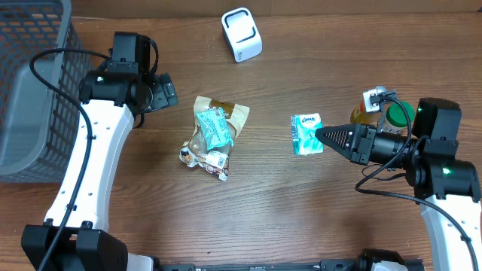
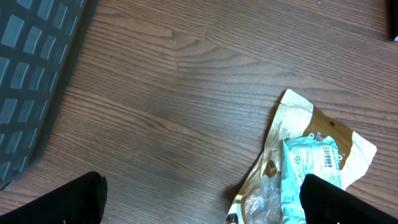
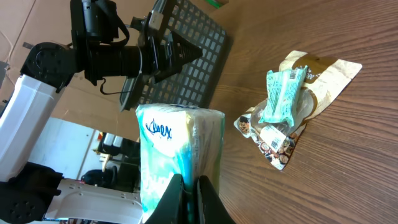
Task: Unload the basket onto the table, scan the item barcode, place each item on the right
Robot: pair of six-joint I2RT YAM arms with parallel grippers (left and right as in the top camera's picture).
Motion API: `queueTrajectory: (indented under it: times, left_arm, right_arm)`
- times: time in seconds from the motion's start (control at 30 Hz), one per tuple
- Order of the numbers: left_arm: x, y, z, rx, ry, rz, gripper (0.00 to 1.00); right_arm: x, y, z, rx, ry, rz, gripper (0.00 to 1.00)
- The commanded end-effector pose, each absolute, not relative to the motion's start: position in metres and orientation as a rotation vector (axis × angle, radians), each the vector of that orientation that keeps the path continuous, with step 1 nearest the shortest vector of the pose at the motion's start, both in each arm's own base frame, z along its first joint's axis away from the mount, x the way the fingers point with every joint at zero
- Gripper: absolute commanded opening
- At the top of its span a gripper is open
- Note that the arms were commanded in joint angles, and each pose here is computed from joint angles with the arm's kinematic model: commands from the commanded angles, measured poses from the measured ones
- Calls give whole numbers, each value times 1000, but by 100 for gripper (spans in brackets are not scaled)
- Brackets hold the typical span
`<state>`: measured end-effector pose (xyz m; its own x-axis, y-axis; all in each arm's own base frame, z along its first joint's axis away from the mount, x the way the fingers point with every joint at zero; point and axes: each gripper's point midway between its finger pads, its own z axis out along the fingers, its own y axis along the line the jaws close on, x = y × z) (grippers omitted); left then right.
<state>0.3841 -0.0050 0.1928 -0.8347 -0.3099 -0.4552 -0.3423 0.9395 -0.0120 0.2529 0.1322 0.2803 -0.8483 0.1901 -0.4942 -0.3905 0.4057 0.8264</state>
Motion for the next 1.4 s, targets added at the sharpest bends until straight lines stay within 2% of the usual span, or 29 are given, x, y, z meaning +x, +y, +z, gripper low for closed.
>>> queueTrajectory:
  times: [0.0, 0.67, 0.9, 1.17, 1.37]
  left_arm:
    - [386, -6, 197, -431, 2626, 103, 100]
    - [386, -6, 197, -431, 2626, 103, 100]
    - [386, -6, 197, -431, 2626, 103, 100]
    - [386, -6, 197, -431, 2626, 103, 99]
    - [386, -6, 197, -431, 2626, 103, 100]
  right_arm:
    - [252, 132, 282, -178, 2135, 1451, 4]
    - [257, 129, 277, -155, 2154, 1402, 4]
    - [281, 105, 247, -11, 2264, 1144, 4]
    - [305, 109, 211, 10, 2361, 1141, 4]
    - [330, 121, 217, -10, 2426, 896, 3]
